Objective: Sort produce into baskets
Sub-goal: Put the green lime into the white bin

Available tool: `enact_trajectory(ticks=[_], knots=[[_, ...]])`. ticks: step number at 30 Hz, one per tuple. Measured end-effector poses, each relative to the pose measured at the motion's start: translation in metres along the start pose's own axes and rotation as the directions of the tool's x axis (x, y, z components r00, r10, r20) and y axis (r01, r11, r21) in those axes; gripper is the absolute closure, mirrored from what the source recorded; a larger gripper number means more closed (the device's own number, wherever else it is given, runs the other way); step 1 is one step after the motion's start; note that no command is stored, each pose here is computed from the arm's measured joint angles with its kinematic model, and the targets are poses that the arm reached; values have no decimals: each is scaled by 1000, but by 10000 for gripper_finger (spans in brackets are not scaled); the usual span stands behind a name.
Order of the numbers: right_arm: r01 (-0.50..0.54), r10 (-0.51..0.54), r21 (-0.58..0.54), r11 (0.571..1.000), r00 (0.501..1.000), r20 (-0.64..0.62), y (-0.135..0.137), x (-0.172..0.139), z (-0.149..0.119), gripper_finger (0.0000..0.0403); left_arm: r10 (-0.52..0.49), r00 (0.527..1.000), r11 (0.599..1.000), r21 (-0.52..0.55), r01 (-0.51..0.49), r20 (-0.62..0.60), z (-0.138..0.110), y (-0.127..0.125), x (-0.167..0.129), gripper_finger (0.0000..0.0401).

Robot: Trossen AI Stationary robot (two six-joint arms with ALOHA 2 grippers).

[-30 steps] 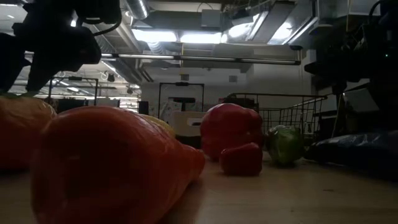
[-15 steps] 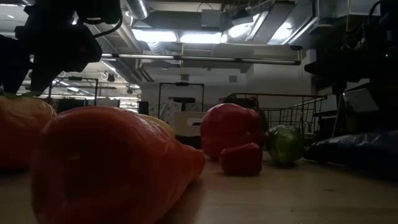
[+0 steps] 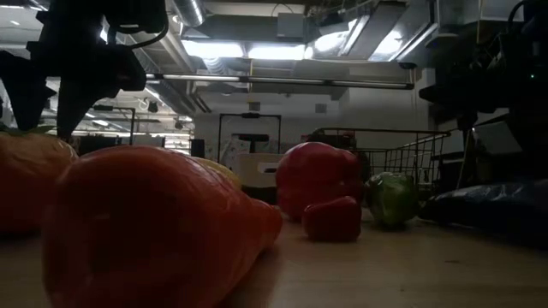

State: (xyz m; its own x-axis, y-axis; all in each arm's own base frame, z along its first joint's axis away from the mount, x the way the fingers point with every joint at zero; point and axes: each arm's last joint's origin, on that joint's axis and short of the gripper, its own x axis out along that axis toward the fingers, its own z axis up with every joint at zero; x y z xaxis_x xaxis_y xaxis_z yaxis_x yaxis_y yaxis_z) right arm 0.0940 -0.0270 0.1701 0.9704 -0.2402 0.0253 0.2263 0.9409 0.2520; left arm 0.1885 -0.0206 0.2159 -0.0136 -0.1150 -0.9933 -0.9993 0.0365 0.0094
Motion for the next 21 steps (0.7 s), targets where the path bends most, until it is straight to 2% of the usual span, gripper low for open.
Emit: enact_trajectory(ticks=[5, 15, 21], knots=[[0, 0, 0, 1000, 1000, 0, 0, 0, 0, 400, 0, 998, 1000, -16, 1, 64, 2, 1, 3, 187], [0, 0, 0, 1000, 1000, 0, 0, 0, 0, 400, 0, 999, 1000, -28, 2, 47, -2, 7, 27, 99], [0, 0, 0, 1000, 1000, 0, 0, 0, 0, 400, -40, 998, 998, -37, 42, 53, -4, 8, 42, 81]])
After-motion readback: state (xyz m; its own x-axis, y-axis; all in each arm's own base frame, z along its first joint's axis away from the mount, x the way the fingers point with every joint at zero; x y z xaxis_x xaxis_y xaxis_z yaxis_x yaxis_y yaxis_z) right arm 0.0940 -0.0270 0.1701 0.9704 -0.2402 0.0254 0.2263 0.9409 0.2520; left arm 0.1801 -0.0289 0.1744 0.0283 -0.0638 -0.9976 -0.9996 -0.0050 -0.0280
